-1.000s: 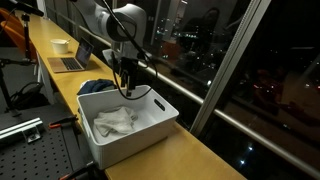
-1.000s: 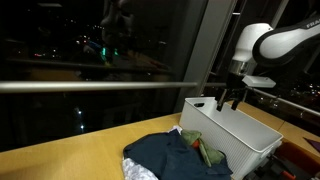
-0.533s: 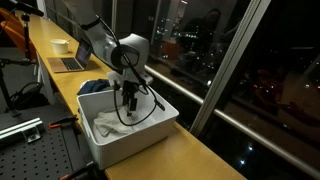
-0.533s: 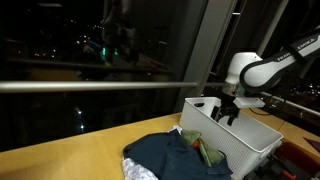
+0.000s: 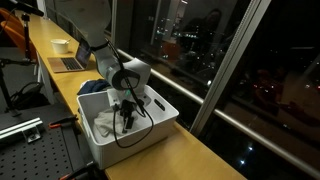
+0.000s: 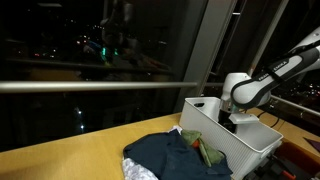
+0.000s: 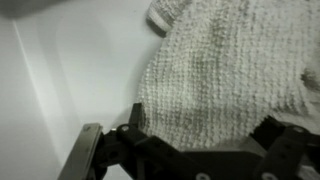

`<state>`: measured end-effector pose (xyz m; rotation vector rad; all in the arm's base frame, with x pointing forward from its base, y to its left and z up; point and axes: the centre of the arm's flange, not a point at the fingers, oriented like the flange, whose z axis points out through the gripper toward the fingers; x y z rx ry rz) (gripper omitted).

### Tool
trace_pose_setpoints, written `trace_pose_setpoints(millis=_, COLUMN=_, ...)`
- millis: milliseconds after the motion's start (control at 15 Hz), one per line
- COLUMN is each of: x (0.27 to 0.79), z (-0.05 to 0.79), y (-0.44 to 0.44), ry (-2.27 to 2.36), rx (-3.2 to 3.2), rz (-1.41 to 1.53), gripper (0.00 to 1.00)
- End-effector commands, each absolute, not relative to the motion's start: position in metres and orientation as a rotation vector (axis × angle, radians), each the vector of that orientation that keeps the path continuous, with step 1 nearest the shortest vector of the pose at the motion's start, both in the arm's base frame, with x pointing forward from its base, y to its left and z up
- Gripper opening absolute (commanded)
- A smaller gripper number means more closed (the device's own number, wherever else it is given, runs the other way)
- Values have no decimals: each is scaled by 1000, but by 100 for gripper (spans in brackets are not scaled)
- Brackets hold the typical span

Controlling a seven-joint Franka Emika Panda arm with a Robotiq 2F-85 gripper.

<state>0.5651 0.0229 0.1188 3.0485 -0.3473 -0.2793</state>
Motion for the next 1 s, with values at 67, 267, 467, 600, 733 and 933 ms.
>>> trace_pose_setpoints(millis=67, x=575, z=95, y=11, ry=-385, rx=3084, rz=-307, gripper=68)
trace_pose_setpoints(millis=267, x=566, z=115, y=13, ry=-395, rx=3081, rz=-283, gripper=54)
trace_pose_setpoints(millis=467, x=556, z=145, y=12, ry=-411, rx=3075, rz=-247, gripper=31)
trace_pose_setpoints(millis=600, x=545, z=176, y=10, ry=-430, rx=3068, rz=-215, gripper=16)
trace_pose_setpoints(millis=733, x=533, z=208, y=10, ry=-451, rx=3058, rz=-183, gripper=2)
trace_pose_setpoints(millis=933, x=515, z=265, y=15, ry=-481, rx=3029, rz=-128, gripper=3)
